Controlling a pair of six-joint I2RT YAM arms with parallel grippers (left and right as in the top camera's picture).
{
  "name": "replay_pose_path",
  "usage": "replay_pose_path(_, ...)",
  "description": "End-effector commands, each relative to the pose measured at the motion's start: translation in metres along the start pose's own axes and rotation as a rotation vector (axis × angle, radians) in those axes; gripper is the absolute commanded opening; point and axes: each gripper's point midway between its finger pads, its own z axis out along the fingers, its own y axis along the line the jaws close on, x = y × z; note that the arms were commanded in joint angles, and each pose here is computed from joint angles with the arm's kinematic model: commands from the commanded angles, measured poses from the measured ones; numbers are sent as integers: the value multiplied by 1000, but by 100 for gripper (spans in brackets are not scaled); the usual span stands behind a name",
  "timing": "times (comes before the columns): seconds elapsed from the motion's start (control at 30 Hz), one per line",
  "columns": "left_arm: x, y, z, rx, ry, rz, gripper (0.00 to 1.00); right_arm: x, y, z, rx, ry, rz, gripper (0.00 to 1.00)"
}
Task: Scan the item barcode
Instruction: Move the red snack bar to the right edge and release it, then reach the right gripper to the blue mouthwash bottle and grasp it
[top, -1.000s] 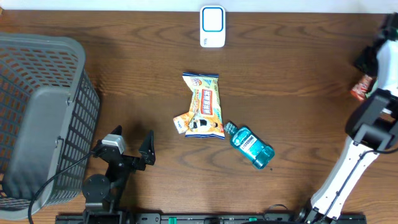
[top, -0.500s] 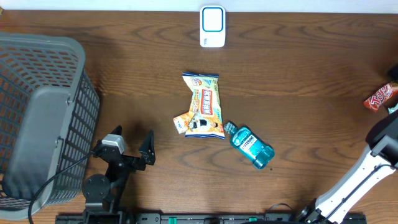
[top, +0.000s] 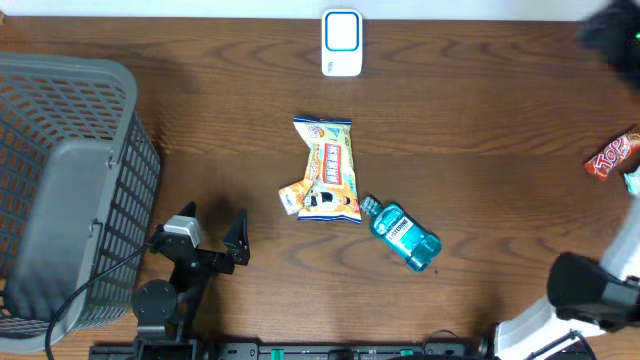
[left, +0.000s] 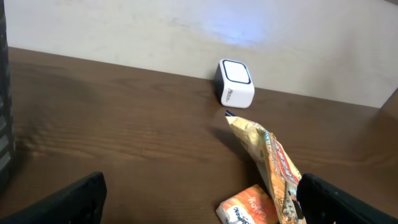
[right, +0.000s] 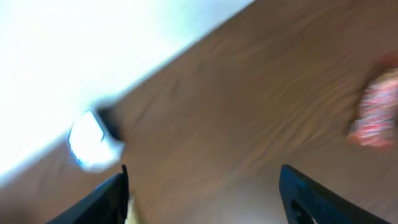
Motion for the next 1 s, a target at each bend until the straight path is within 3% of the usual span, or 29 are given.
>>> replay_pose_path(0.0,15,2,1,-2,44,-12,98,84,76,32,-178,271,-336,75)
replay_pose_path(0.1,15,2,1,-2,44,-12,98,153,115,42,-253,451,-615,83)
replay_pose_path(0.2,15,2,1,-2,44,-12,98,208,136,53,-286,590,-810,72)
replay_pose_path(0.27,15,2,1,-2,44,-12,98,240,144,63,-258,672,-888,70)
replay_pose_path(0.33,15,2,1,-2,44,-12,98,274,148,77,-207,757,-957,78)
replay_pose_path(0.4,15,2,1,-2,44,-12,98,300,150,89,-187,828,-996,93)
replay_pose_path(0.47,15,2,1,-2,44,-12,98,323,146,100,-149,903,-1032,88)
replay_pose_path(0.6,15,2,1,-2,44,-12,98,360,137,113,-92,1026,-1079,72)
replay_pose_path(0.83,15,2,1,-2,44,-12,98,378,107,124,86,1082,-1142,75)
replay_pose_path(0.97,15,2,1,-2,44,-12,98,384,82,125,222,1114,-1093,66)
